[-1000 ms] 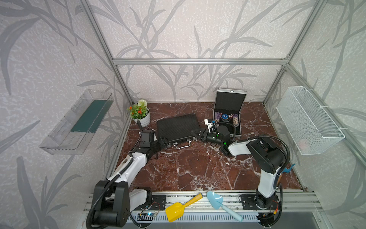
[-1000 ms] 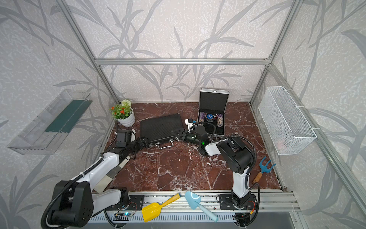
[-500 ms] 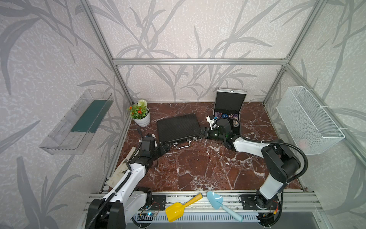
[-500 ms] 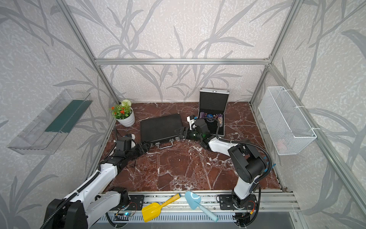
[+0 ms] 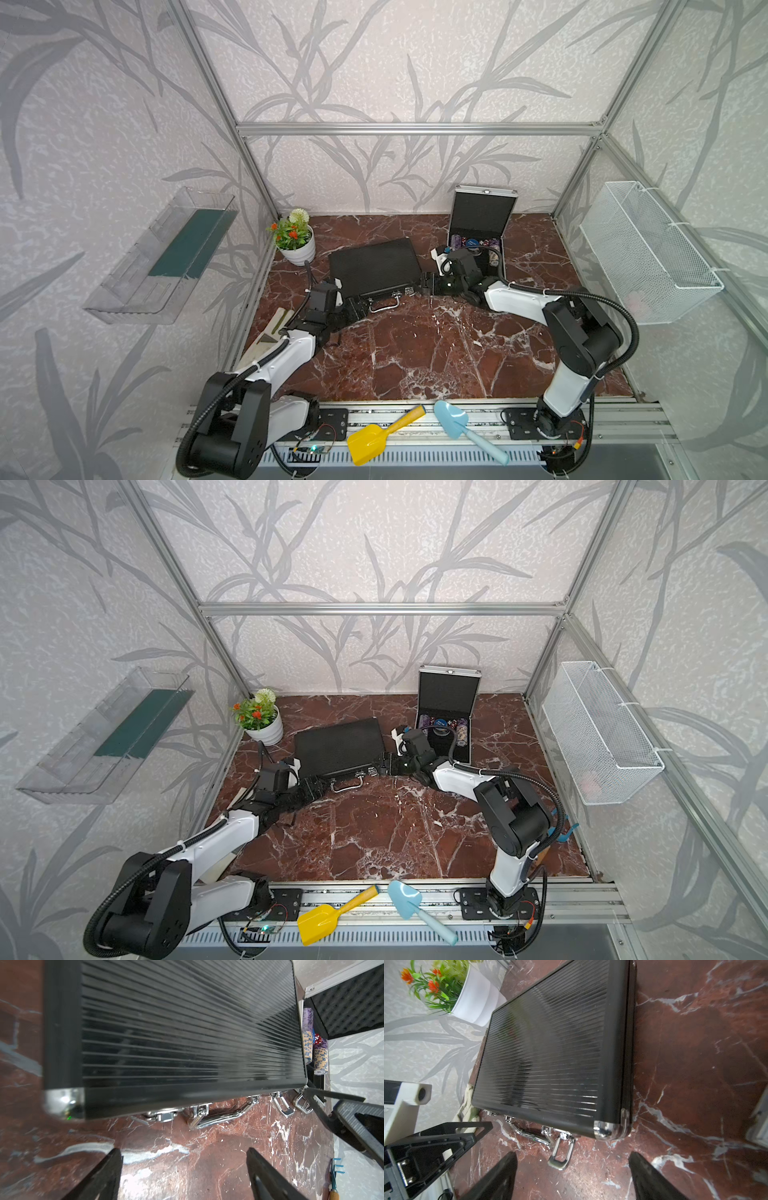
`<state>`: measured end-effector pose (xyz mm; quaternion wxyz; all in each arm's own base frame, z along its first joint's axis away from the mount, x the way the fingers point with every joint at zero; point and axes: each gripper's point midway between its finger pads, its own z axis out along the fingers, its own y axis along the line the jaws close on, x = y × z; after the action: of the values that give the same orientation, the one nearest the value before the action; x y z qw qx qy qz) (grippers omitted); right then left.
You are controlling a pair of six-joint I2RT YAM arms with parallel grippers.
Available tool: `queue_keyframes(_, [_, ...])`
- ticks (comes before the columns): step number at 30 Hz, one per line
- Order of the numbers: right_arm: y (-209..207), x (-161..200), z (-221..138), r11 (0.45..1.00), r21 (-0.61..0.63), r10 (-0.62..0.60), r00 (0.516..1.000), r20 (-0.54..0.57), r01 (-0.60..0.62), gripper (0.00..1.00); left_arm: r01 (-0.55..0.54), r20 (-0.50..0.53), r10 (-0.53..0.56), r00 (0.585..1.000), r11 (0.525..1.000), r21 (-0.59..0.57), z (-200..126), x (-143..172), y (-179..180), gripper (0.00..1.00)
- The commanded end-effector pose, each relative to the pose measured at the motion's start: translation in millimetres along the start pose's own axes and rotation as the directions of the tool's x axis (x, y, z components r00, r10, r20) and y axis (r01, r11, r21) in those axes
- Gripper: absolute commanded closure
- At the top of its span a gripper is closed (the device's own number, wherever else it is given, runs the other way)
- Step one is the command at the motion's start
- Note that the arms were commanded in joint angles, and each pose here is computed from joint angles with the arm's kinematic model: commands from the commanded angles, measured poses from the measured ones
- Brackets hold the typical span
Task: Open the poker set cases
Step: Open the fastener on the poker set case.
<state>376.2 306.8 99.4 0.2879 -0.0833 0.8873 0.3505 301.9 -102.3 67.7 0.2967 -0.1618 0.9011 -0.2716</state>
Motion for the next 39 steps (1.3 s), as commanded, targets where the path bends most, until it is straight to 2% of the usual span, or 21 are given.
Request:
queue_keyframes(1, [-2.1, -6.9, 2.5, 0.998, 0.033, -0.051, 0.999, -0.010, 0.052, 0.15, -0.038, 0.025, 0.036, 0.999, 0.996, 0.079, 3.4, -17.0, -12.7, 0.19])
queue_keyframes(15, [-1.7, -16.4, 12.1, 0.995, 0.039, -0.086, 0.996, -0.008, 0.086, 0.14, -0.061, 0.023, 0.058, 0.998, 0.975, 0.215, 18.3, -18.2, -12.8, 0.26])
queue_keyframes(20, [1.9, -20.4, 14.3, 0.995, 0.030, -0.091, 0.996, -0.013, 0.091, 0.14, -0.064, 0.012, 0.063, 0.998, 0.975, 0.213, 22.2, -12.3, -6.8, 0.29])
queue_keyframes(30, [-3.6, -12.6, 20.9, 0.997, 0.037, -0.072, 0.996, -0.043, 0.073, 0.14, -0.094, 0.040, 0.086, 0.995, 0.956, 0.278, 14.3, -13.4, -18.6, 0.47])
queue_keyframes(39, [-7.3, -9.3, 23.3, 0.997, 0.048, -0.066, 0.996, -0.063, 0.069, 0.14, -0.112, 0.053, 0.101, 0.994, 0.948, 0.298, -0.1, -12.5, -27.0, 0.47])
